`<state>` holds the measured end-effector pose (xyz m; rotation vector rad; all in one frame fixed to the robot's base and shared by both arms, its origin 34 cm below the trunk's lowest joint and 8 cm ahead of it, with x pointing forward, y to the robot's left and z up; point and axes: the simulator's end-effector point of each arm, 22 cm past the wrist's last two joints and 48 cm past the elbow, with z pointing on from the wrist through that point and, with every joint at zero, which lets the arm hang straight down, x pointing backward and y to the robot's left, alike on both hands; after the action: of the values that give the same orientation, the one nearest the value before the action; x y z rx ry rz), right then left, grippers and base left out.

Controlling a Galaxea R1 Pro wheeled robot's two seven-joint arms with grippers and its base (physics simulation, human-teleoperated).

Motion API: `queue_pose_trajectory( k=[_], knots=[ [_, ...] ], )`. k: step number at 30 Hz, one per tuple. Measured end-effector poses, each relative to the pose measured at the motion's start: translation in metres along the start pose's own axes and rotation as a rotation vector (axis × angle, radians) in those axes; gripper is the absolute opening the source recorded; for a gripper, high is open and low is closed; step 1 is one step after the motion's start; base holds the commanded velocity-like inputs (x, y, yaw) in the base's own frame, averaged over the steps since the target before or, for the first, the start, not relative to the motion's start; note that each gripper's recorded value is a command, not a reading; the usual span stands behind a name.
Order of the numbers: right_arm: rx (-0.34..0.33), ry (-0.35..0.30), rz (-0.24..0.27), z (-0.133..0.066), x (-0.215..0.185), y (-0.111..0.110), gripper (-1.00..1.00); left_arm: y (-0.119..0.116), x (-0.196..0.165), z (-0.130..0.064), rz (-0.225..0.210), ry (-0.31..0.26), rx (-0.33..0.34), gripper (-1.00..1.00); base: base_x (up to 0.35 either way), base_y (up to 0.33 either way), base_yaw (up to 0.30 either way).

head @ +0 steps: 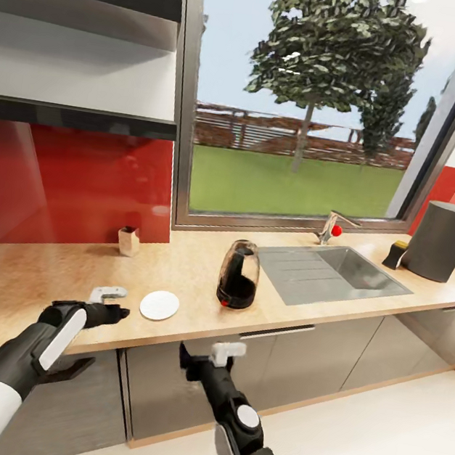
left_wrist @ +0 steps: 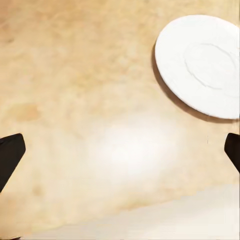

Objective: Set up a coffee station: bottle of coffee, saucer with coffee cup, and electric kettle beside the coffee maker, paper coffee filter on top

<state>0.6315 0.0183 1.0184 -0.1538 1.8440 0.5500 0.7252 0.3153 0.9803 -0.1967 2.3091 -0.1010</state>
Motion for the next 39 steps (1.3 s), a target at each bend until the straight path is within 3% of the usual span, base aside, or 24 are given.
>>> queue_pose_trajectory(
  k=[4,6,8,10,12,18,27,34,39],
  knots=[
    [-0.059,0.006,0.115,0.015,-0.034,0.014,1.0,-0.015,-0.023,-0.004,0.002,-0.009,0.058,1.0,0.0,0.0,0.0],
    [-0.095,0.001,0.191,0.026,-0.064,0.022,1.0,-0.025,-0.021,-0.007,0.004,0.041,0.098,1.0,0.0,0.0,0.0],
    [-0.066,-0.01,0.259,0.041,-0.107,0.016,1.0,-0.034,-0.027,-0.014,0.012,0.102,0.125,1.0,0.0,0.0,0.0],
    [-0.04,-0.021,0.324,0.049,-0.14,0.012,1.0,-0.037,-0.038,-0.019,0.008,0.106,0.136,1.0,0.0,0.0,0.0],
    [0.005,-0.022,0.366,0.06,-0.168,0.002,1.0,-0.041,-0.055,-0.025,-0.037,0.093,0.171,1.0,0.0,0.0,0.0],
    [0.053,0.003,0.38,0.071,-0.173,-0.01,1.0,-0.052,-0.055,-0.028,-0.094,0.098,0.231,1.0,0.0,0.0,0.0],
    [0.124,0.095,0.384,0.081,-0.127,-0.034,1.0,-0.05,-0.048,-0.026,-0.103,0.11,0.23,1.0,0.082,0.03,0.0],
    [0.134,0.106,0.385,0.082,-0.122,-0.037,1.0,-0.05,-0.048,-0.026,-0.104,0.112,0.23,1.0,0.282,0.196,0.0],
    [0.17,0.151,0.387,0.084,-0.097,-0.05,1.0,-0.051,-0.048,-0.026,-0.106,0.111,0.233,1.0,0.272,0.235,-0.001]
  ],
)
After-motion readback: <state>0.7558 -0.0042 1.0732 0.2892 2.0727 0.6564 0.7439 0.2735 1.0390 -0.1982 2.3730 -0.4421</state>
